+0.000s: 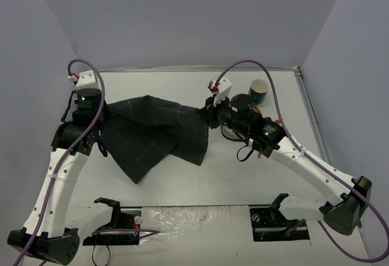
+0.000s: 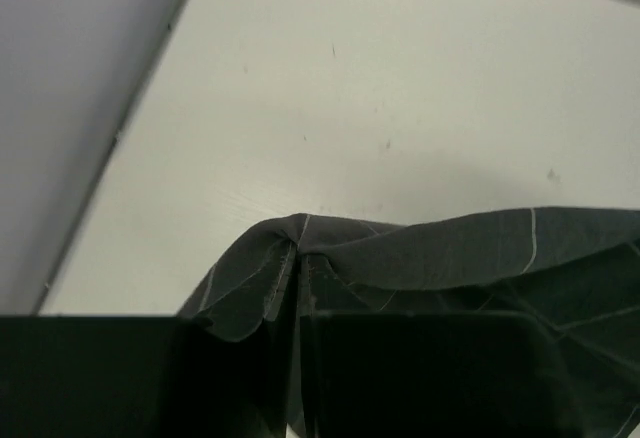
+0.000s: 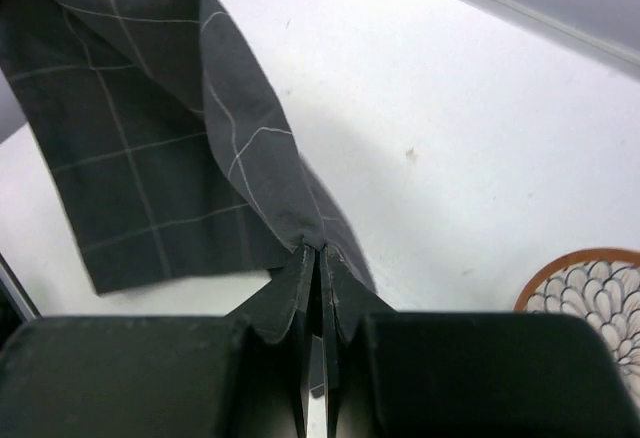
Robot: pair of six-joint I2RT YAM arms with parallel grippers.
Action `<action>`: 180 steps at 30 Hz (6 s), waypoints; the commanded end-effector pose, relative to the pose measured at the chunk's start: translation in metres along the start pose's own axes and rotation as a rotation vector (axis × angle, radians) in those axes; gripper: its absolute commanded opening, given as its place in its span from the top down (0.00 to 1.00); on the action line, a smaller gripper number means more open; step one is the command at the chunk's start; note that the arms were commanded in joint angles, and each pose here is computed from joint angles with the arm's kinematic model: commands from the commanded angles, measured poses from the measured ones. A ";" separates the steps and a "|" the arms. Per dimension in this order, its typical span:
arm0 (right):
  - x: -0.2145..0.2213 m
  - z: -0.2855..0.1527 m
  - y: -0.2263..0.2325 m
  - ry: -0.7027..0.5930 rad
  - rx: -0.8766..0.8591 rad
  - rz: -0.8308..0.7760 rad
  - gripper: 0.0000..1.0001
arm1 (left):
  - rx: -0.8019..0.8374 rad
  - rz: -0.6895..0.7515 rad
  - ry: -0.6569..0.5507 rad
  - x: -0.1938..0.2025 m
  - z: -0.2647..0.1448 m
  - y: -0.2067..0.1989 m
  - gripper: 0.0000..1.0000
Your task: Set the dinner table for one person
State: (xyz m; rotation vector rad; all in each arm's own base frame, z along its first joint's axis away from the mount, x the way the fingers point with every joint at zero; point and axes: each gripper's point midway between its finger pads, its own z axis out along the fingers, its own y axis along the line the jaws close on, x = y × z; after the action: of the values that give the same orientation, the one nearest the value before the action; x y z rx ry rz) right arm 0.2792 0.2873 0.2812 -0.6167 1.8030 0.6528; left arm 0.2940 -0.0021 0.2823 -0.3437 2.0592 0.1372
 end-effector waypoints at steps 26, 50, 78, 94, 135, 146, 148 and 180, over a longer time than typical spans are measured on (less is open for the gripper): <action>-0.109 -0.083 0.057 -0.222 -0.259 0.010 1.00 | -0.124 0.087 -0.393 -0.093 -0.169 0.097 1.00; 0.044 0.097 -0.046 0.147 0.022 0.339 1.00 | -0.101 0.228 -0.247 -0.130 0.160 -0.021 1.00; 0.067 0.174 -0.207 0.169 0.429 0.279 0.55 | 0.092 0.165 -0.327 -0.154 0.324 -0.112 0.39; 0.048 0.108 -0.137 0.145 0.299 0.218 0.01 | 0.239 -0.065 -0.024 -0.036 0.200 -0.131 0.03; 0.074 0.152 -0.081 -0.127 0.050 0.481 0.19 | 0.001 0.085 0.395 0.203 0.121 -0.071 0.03; 0.120 0.180 -0.115 -0.109 0.164 0.501 0.18 | -0.011 0.059 0.468 0.228 0.127 -0.066 0.03; 0.123 0.178 -0.121 -0.112 0.197 0.501 0.18 | 0.006 0.029 0.479 0.231 0.129 -0.068 0.03; 0.083 0.117 -0.111 -0.056 0.309 0.405 0.12 | -0.030 -0.085 0.544 0.216 0.102 -0.039 0.03</action>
State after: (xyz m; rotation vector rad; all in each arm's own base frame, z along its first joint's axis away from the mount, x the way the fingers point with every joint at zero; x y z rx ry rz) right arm 0.4057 0.2798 0.0742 0.0303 2.0930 0.6059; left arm 0.3054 -0.0606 0.0256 -0.5169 2.5595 0.0212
